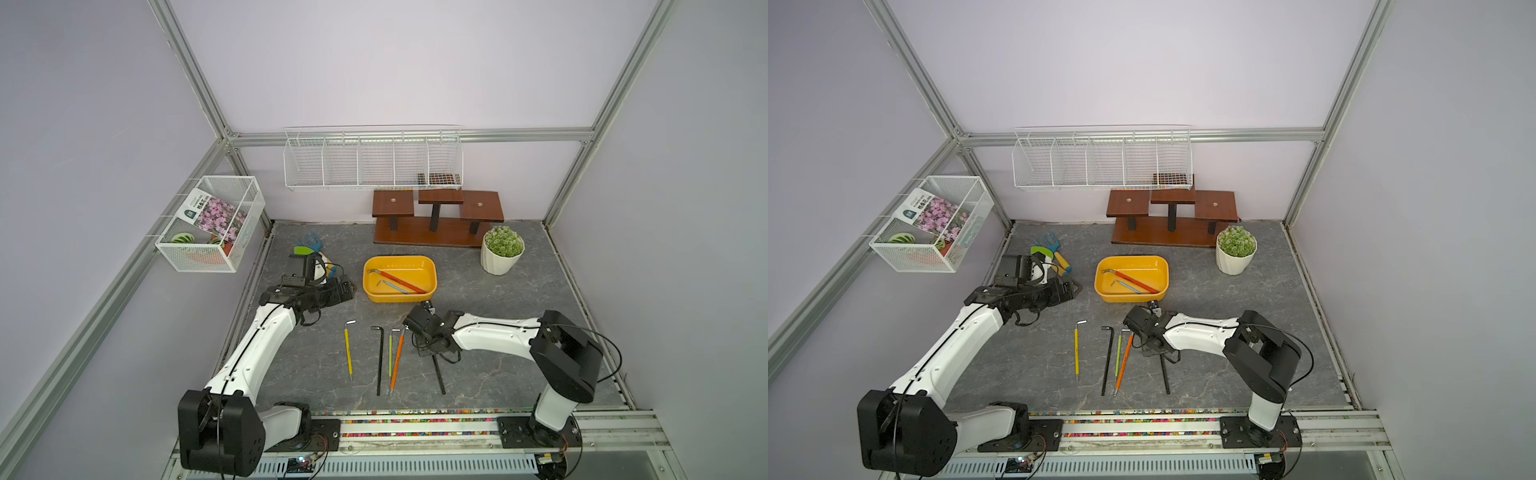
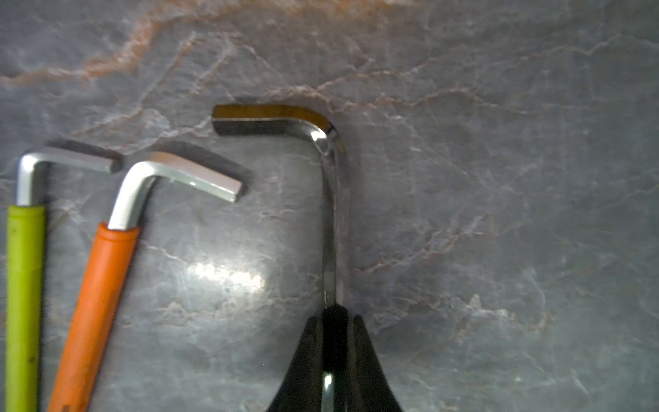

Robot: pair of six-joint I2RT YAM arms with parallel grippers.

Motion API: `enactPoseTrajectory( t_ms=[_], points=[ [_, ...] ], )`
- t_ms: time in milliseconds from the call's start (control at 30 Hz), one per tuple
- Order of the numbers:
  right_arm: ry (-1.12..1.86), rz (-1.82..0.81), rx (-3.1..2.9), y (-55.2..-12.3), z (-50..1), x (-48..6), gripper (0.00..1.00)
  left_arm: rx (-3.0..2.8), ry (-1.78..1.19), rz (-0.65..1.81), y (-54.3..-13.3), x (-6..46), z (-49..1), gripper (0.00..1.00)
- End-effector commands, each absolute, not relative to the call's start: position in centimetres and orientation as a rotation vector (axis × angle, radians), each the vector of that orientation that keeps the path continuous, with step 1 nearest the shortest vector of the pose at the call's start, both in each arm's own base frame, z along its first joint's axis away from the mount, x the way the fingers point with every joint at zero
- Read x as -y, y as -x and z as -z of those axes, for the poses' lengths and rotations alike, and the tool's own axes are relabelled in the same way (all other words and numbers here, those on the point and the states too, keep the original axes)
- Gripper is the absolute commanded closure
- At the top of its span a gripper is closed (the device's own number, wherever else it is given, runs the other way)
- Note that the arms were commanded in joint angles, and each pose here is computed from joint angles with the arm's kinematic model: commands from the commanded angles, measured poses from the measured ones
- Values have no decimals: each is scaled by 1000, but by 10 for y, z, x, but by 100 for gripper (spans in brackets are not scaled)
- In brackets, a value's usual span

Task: Put the hex key on the desktop into the storage box
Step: Pick up the Allen key from the center of the board.

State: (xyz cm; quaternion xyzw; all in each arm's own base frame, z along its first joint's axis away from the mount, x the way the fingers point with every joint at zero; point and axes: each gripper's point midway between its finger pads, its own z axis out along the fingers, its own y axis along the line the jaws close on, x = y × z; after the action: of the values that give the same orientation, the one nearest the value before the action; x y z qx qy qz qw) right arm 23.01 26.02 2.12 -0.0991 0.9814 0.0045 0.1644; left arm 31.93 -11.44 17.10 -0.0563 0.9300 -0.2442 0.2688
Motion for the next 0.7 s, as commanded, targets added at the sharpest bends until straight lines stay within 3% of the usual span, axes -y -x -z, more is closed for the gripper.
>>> enactPoseTrajectory(
  t_ms=[0,667],
  points=[
    [275,21,-2759,-233,-40,-251,100,-2542,154,629,-316,111,-161,0],
    [320,-98,-2663,-255,-95,-236,100,-2551,158,634,-315,112,-159,0]
  ],
)
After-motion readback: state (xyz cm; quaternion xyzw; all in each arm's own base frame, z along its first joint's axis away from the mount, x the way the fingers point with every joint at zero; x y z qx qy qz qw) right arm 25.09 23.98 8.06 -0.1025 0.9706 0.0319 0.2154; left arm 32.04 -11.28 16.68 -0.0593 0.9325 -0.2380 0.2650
